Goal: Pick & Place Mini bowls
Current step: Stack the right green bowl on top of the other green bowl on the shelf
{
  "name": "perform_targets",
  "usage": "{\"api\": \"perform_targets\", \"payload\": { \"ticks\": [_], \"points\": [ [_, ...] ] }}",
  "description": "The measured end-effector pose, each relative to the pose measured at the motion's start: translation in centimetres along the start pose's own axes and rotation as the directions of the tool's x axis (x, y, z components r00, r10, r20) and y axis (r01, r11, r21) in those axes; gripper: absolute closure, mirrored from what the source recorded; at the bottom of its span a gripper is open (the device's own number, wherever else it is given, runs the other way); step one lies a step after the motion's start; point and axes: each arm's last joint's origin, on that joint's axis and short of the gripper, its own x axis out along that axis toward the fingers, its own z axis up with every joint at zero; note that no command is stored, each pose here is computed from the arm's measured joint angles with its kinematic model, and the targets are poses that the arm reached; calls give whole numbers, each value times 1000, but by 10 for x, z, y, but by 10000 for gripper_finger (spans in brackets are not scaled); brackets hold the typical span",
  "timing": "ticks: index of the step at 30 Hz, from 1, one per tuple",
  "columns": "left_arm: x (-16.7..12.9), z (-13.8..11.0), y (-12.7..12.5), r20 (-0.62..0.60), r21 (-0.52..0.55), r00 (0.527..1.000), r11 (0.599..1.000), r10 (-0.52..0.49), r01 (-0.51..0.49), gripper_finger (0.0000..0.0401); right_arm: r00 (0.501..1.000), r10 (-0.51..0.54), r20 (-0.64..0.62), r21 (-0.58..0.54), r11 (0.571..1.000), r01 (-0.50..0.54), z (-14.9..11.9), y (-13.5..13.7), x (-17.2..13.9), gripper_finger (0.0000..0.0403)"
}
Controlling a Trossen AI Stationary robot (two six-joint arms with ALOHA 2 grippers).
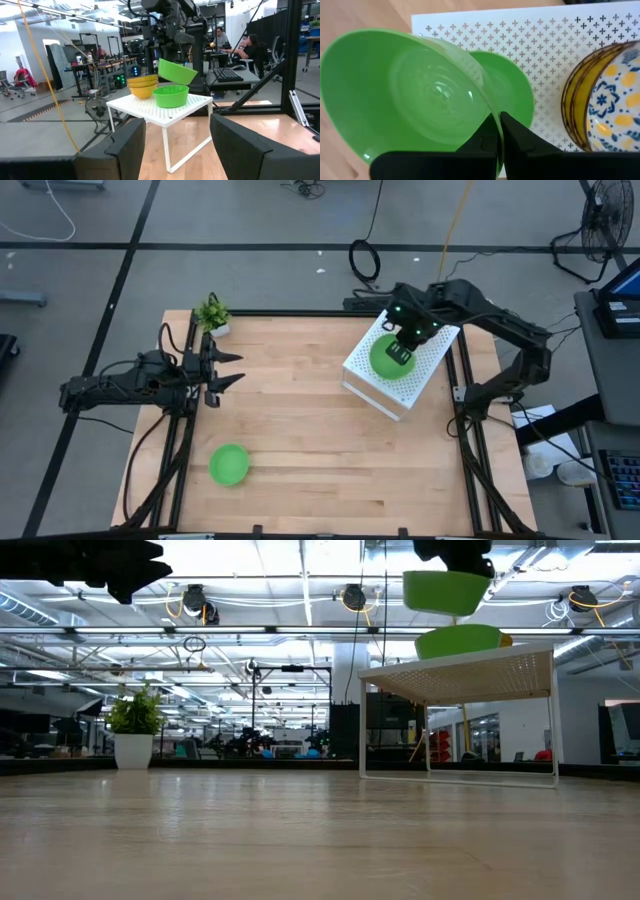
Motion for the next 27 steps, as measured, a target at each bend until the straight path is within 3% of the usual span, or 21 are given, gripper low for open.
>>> {"api": "perform_targets", "payload": {
  "ticks": [6, 11, 16, 23, 27],
  "points": [
    [0, 0, 0, 1, -4, 1000, 1000, 0, 0, 178, 1000, -12, -12, -19, 1000, 12, 1, 0, 3, 403],
    [0, 0, 0, 0, -5, 1000, 1000, -1, 1, 178, 995, -98, 9, 13, 995, 98, 1, -3, 2, 403],
    [0, 0, 0, 0, -6, 1000, 1000, -1, 1, 178, 993, -115, 7, 11, 993, 115, 0, -3, 4, 403],
    [0, 0, 0, 1, -8, 1000, 1000, -2, 2, 178, 986, -142, -90, -8, 990, 142, -5, -3, 28, 403],
    [0, 0, 0, 1, -8, 1000, 1000, -1, 1, 178, 986, -92, -141, -20, 996, 90, -8, -2, 35, 403]
  ]
}}
